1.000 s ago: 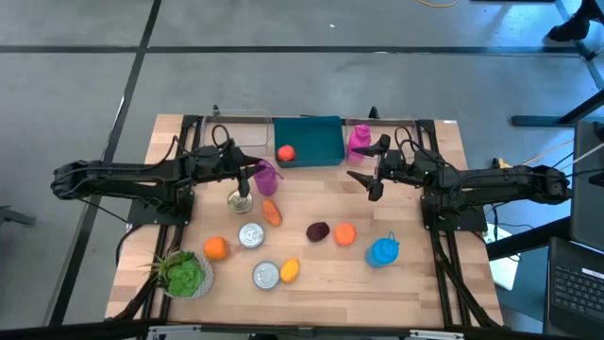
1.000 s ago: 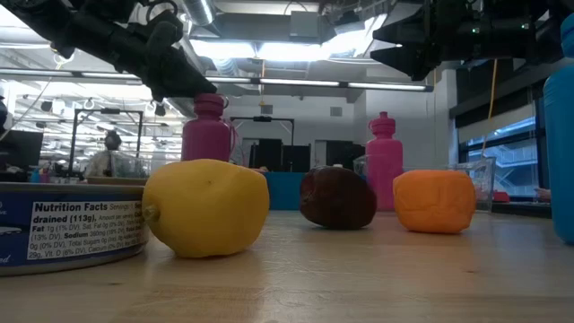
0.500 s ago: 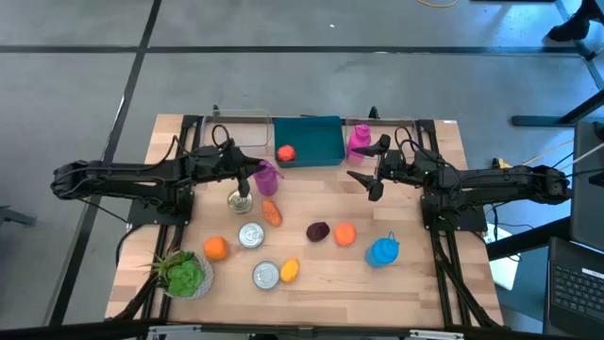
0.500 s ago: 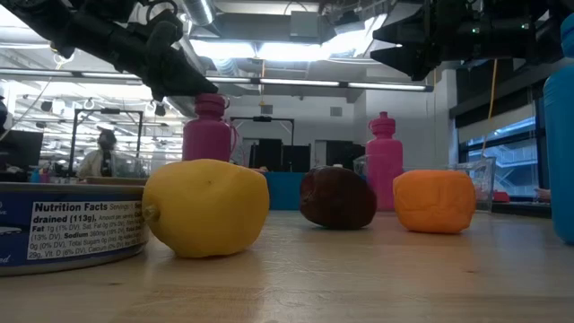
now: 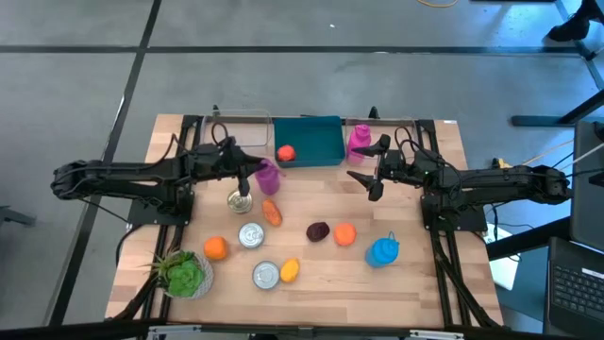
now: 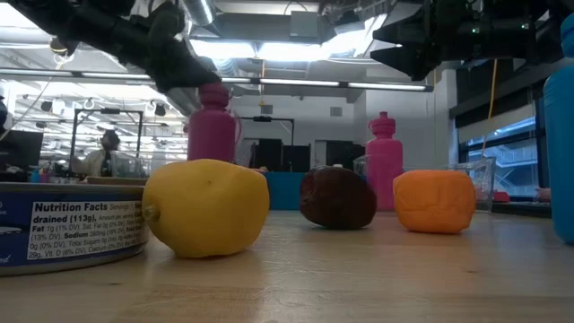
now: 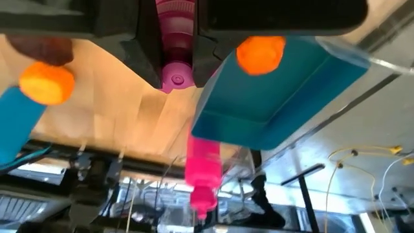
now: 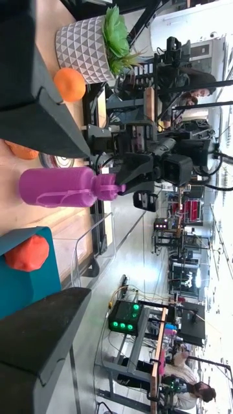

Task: Pick & Place Food Item
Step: Put the violet water bottle into the right transparent bin

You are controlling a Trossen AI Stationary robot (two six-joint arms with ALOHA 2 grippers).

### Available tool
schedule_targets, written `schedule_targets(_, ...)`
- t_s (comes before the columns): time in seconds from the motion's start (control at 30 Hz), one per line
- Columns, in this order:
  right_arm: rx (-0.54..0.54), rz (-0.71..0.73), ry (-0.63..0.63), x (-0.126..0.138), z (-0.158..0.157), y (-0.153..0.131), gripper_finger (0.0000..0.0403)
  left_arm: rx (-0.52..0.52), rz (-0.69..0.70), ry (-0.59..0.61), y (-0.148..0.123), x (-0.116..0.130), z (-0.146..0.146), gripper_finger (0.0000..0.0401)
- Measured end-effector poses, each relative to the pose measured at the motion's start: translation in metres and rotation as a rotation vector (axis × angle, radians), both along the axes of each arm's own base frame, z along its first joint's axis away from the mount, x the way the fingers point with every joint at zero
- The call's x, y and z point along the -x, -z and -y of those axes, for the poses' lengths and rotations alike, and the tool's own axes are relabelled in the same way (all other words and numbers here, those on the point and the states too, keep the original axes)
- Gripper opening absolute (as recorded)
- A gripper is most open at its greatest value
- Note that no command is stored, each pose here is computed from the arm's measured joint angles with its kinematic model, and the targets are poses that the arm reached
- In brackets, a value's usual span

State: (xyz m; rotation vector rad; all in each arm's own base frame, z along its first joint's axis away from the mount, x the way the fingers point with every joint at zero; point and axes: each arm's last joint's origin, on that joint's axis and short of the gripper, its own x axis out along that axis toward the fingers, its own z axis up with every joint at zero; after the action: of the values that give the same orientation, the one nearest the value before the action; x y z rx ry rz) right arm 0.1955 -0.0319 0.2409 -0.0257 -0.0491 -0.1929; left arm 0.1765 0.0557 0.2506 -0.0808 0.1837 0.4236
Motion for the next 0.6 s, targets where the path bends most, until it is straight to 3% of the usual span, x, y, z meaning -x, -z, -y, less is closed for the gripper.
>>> schedule_targets(0.37,0.012,-0.002,0.001,0.0,0.0,0.0,0.0341,0.006,0.056,0.041,-0.018,-0.002,0.001,0.0032)
schedule_targets(0.6,0.015,-0.002,-0.004,-0.001,0.0,-0.004,0.0341,0.017,0.055,0.044,-0.042,-0.005,0.0,0.0032)
